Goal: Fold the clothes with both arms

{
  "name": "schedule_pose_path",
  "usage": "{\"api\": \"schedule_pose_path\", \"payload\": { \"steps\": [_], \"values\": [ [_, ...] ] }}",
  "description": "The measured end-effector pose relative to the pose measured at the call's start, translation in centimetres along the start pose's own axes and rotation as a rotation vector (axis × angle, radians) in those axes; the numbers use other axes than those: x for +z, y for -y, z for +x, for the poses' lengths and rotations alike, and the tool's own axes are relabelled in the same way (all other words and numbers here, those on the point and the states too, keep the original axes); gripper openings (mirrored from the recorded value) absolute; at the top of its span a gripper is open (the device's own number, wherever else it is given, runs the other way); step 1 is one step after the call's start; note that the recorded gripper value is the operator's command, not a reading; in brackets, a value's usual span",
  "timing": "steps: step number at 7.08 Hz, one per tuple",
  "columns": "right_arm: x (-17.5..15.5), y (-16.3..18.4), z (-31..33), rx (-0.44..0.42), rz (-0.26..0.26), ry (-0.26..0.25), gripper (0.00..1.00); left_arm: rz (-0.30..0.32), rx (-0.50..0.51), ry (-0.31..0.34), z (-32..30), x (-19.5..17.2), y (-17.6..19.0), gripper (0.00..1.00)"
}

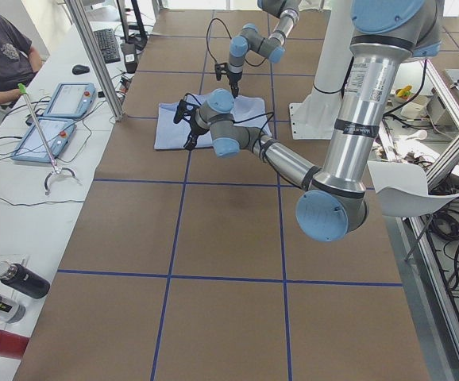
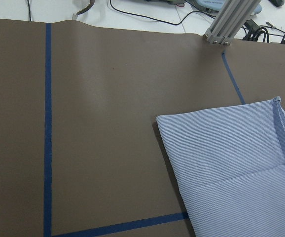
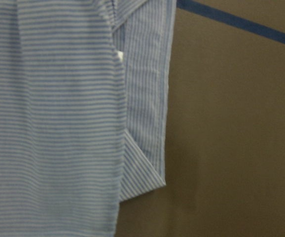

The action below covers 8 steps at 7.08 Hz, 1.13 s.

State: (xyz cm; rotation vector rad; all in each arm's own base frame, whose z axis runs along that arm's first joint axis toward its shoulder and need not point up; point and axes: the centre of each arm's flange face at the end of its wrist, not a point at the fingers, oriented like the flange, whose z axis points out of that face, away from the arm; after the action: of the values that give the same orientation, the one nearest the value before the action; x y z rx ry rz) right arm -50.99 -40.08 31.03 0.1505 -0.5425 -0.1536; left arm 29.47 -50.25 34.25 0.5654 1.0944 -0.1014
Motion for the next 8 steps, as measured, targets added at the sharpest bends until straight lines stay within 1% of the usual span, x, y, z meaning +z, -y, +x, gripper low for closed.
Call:
{"api": "schedule_pose_path", "payload": {
  "steps": [1,2,3,4,5,6,7,8],
  "values": [
    [-1.2,-1.5,2.0,0.001,-0.013,0.004,1.0,0.0,0.001,-0.002,0.2,0.0,0.1,1.0],
    [-2.2,-2.5,2.8,0.003,-0.029,-0.009,1.0,0.001,0.001,-0.003,0.3,0.0,0.1,1.0],
    [-2.9,-2.6,2.4,0.005,-0.034,-0.015,1.0,0.001,0.002,-0.004,0.4,0.0,0.2,1.0],
    [-3.5,-1.4,1.2,0.013,-0.023,-0.011,1.0,0.002,0.002,-0.004,0.5,0.0,0.2,1.0],
    [-4.0,1.2,-0.6,0.03,-0.005,-0.005,1.0,0.002,0.002,-0.005,0.5,-0.1,0.2,1.0],
    [-3.8,4.1,-2.0,0.047,0.016,0.005,1.0,0.002,0.002,-0.007,0.6,-0.1,0.2,1.0],
    [-2.7,6.9,-3.0,0.063,0.035,0.011,1.0,0.002,0.002,-0.007,0.6,-0.2,0.2,1.0],
    [-1.5,9.8,-3.2,0.083,0.045,0.002,1.0,0.002,0.003,-0.008,0.6,-0.2,0.2,1.0]
  ]
}}
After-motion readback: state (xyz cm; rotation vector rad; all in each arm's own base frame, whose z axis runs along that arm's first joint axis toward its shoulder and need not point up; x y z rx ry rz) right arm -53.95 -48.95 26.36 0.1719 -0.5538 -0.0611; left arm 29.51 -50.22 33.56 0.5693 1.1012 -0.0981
